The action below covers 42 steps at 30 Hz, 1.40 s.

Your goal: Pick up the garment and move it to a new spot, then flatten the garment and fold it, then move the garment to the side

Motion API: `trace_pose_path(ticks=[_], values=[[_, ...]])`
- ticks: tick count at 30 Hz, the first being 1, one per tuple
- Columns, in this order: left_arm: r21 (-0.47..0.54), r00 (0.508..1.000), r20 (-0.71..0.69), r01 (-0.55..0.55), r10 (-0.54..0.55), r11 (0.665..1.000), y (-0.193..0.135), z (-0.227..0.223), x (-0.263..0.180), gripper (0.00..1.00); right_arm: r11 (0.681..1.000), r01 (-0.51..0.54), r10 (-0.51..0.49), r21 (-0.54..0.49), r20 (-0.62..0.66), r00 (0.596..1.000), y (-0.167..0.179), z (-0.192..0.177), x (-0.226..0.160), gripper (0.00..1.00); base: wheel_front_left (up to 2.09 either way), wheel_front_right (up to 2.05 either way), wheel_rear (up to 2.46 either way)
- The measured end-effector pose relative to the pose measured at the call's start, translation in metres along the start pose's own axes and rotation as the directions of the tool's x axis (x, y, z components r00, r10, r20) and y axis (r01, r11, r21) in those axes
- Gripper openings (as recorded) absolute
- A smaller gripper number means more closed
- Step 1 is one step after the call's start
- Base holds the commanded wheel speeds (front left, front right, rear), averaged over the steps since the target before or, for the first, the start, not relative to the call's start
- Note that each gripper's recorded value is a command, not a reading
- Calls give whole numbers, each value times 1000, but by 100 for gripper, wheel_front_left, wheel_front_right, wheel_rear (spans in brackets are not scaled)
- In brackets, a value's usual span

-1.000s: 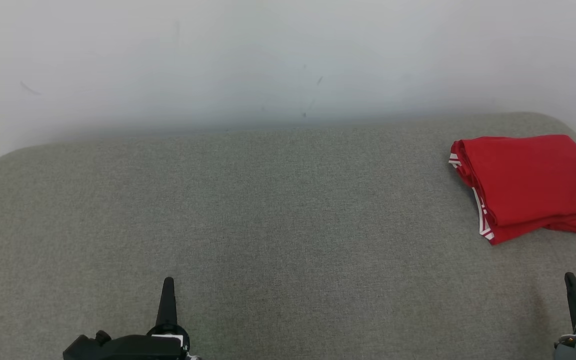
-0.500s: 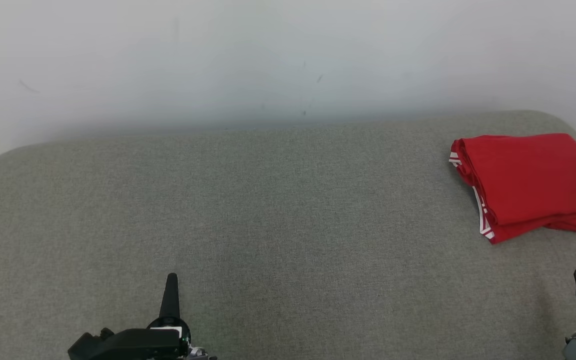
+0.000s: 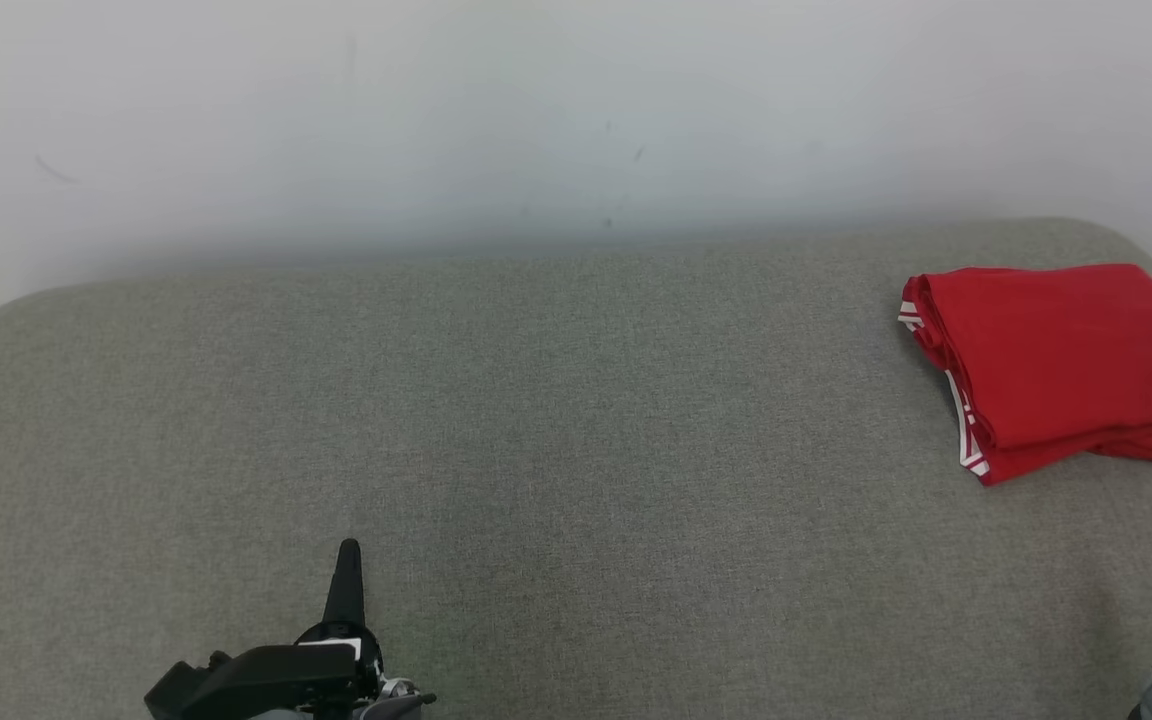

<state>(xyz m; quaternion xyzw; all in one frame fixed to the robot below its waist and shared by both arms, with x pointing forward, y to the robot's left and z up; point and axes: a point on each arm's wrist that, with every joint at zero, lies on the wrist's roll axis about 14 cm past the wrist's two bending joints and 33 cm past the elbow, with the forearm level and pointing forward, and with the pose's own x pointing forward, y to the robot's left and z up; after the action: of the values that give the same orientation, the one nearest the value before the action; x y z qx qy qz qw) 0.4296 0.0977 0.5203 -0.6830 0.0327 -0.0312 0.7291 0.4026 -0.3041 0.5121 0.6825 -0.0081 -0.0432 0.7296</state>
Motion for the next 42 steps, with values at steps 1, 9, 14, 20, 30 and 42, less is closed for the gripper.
trace_pose_path(ticks=[1,9,14,20,30,42], values=[[-7,1000,-1,-3,3,1000,0,0,0,0,1000,-3,3,7,1,1000,0,1,0,0,0,0,0],[-55,1000,-4,-10,9,998,0,-3,3,0,997,-29,29,68,11,1000,5,6,1,0,0,0,0],[-62,1000,-6,-14,13,998,1,-4,4,0,996,-33,32,79,12,999,5,8,1,0,0,0,0],[-62,1000,-7,-13,13,998,1,-4,4,0,996,-33,32,80,13,999,5,8,1,0,0,0,0],[-62,1000,-7,-13,12,998,1,-4,4,0,996,-33,32,80,14,999,5,8,1,0,0,0,0],[-62,1000,-7,-13,12,998,1,-4,4,0,996,-34,33,80,13,999,5,8,1,0,0,0,0]])
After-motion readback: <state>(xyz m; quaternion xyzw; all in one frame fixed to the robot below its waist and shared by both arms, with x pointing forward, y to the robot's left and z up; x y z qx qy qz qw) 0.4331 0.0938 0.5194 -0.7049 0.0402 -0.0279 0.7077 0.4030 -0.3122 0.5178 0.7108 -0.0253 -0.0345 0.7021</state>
